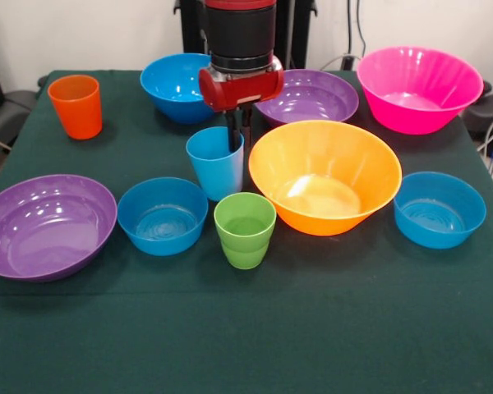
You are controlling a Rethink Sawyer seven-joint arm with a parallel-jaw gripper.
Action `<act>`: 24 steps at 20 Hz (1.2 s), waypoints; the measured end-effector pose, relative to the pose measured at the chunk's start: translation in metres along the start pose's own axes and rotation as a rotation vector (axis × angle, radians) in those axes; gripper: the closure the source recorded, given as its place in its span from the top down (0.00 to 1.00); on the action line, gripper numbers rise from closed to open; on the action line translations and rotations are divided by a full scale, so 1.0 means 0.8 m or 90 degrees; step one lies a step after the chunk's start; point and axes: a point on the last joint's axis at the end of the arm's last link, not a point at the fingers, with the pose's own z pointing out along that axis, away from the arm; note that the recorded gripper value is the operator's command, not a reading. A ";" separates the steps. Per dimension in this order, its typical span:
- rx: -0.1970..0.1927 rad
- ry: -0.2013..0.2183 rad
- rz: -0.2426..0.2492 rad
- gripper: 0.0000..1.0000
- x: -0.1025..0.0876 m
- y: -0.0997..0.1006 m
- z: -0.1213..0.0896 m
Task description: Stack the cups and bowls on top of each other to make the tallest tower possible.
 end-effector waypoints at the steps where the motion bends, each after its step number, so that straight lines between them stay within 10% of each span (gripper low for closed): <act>1: 0.000 0.002 -0.001 0.00 -0.001 0.000 0.000; 15: -0.003 0.086 0.011 0.00 0.006 -0.017 0.004; 24: -0.004 0.093 0.014 0.00 0.003 -0.021 0.008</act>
